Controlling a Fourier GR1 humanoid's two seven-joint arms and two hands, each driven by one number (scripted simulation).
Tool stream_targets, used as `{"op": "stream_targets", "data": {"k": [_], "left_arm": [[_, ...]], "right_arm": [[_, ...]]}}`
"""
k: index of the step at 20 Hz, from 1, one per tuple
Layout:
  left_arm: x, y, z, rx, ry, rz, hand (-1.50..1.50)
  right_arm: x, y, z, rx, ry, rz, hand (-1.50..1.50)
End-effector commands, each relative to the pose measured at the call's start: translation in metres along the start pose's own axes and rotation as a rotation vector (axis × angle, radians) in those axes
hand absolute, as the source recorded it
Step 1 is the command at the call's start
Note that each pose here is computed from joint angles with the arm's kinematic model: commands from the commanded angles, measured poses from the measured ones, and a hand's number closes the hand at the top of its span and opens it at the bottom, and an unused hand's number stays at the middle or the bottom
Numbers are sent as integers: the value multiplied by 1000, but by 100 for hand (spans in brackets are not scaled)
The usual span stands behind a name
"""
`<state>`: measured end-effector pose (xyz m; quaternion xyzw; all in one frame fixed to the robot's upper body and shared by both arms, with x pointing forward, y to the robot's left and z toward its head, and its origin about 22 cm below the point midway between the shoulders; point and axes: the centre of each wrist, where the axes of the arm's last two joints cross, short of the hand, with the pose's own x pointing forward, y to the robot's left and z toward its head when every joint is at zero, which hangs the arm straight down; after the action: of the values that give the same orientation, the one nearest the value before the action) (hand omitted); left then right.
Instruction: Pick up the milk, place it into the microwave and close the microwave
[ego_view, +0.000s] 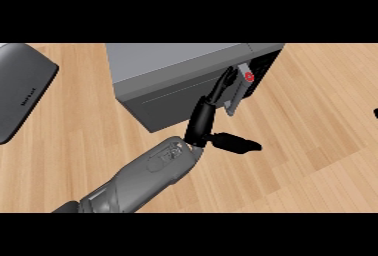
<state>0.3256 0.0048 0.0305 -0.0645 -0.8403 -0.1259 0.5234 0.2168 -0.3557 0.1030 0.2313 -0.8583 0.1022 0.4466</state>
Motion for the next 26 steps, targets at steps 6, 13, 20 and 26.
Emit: {"op": "stream_targets", "data": {"k": [6,13,20,26], "left_arm": [[3,0,-16,44,4,2,-150],[1,1,-17,52,-11,14,-150],[-2,1,-16,59,-15,7,-150],[-2,2,-20,66,-19,19,-150]], "right_arm": [[9,-10,-8,7,8,9,-150],[15,-13,-18,24,2,8,-150],[19,-17,-21,35,6,-10,-150],[22,-19,-27,51,11,-14,-150]]}}
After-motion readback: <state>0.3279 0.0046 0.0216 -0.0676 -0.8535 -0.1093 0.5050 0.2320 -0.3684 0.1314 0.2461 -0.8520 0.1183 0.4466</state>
